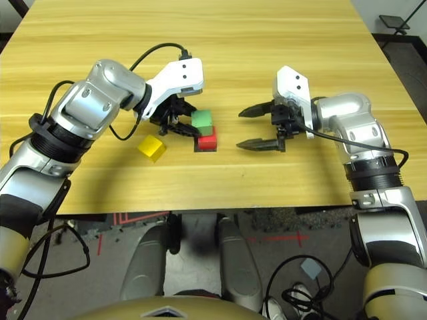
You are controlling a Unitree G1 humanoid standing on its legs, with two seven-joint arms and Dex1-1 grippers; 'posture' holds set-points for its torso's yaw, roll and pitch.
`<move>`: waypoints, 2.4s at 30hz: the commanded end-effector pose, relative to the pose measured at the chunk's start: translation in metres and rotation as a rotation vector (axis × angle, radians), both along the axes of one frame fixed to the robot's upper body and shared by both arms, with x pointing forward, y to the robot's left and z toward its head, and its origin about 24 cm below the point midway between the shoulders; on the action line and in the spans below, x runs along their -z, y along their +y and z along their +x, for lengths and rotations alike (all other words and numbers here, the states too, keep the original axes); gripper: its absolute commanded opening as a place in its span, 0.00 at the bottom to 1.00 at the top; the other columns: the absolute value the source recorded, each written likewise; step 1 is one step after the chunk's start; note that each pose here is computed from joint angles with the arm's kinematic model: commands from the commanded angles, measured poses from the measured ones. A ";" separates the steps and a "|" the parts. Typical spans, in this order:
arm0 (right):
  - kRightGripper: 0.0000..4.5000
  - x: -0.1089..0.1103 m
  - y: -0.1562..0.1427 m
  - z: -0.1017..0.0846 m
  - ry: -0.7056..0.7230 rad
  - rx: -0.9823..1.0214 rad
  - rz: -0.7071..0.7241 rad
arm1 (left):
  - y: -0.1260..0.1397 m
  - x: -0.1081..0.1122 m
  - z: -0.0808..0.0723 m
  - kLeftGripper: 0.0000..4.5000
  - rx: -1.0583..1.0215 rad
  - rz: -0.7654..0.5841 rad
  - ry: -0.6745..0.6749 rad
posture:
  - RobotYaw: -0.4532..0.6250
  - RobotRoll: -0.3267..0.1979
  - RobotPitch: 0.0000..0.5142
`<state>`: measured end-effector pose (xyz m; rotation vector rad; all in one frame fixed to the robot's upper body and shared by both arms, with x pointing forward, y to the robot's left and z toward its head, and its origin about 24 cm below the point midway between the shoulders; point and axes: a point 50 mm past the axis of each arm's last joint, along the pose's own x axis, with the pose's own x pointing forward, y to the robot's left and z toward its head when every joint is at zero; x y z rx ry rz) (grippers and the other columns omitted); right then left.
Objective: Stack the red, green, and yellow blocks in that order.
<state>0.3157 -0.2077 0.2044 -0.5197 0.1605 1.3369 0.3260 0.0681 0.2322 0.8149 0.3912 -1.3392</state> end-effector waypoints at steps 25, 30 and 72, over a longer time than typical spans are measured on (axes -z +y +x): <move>1.00 0.001 0.000 -0.002 0.000 0.000 0.009 | -0.007 0.003 -0.013 0.46 0.041 0.038 0.030 | 0.30 0.53 0.58; 1.00 0.001 0.000 -0.003 0.002 0.001 0.011 | -0.007 0.003 -0.014 0.46 0.041 0.037 0.033 | 0.30 0.53 0.58; 1.00 -0.015 0.006 -0.006 0.008 -0.098 0.003 | 0.058 -0.057 -0.016 1.00 -0.279 -0.131 0.000 | 0.39 0.52 0.50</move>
